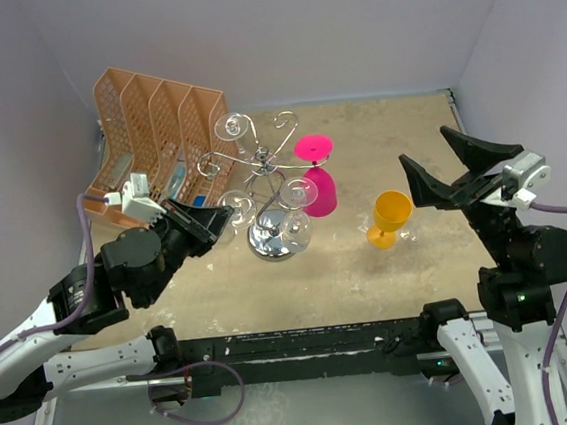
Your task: Place the wine glass upside down on the wine glass rack
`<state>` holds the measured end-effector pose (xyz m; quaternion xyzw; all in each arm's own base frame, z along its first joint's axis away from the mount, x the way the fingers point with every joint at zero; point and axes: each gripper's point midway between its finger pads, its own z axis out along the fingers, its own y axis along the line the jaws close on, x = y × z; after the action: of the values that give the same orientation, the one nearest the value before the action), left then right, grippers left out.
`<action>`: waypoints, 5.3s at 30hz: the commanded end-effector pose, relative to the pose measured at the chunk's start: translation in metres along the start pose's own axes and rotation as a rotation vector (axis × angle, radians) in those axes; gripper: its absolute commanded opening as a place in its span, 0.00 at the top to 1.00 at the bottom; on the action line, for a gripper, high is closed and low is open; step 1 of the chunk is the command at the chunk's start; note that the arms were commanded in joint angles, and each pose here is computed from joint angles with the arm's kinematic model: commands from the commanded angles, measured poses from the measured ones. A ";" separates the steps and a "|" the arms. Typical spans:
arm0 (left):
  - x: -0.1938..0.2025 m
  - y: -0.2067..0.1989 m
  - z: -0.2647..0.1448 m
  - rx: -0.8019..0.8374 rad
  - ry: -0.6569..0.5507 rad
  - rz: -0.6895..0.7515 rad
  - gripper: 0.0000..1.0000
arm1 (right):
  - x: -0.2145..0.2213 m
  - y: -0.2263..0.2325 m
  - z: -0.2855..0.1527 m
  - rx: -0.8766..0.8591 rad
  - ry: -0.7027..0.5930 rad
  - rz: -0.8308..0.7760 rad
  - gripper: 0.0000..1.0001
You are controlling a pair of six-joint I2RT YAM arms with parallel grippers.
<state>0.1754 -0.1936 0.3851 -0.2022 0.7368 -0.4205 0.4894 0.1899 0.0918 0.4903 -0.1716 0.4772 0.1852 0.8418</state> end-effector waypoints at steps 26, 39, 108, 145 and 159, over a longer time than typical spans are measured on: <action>-0.002 -0.062 0.033 0.143 -0.084 -0.125 1.00 | -0.003 -0.015 -0.009 0.119 -0.031 0.066 0.22; -0.019 -0.039 0.041 0.048 -0.222 -0.165 1.00 | -0.002 -0.018 -0.008 0.136 -0.033 0.075 0.22; 0.027 0.011 0.027 -0.063 0.001 -0.045 0.77 | 0.040 -0.030 -0.007 0.203 0.073 0.159 0.24; 0.025 -0.103 -0.033 0.482 0.233 0.198 0.64 | 0.212 -0.019 -0.062 0.253 0.882 0.360 0.28; -0.021 -0.087 -0.022 0.362 0.010 0.268 0.63 | 0.270 -0.018 -0.075 0.322 0.993 0.445 0.44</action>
<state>0.1512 -0.2404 0.4399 0.0130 0.7069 -0.4734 0.5253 0.2678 0.0701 0.2352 0.0049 0.8608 0.1635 0.4819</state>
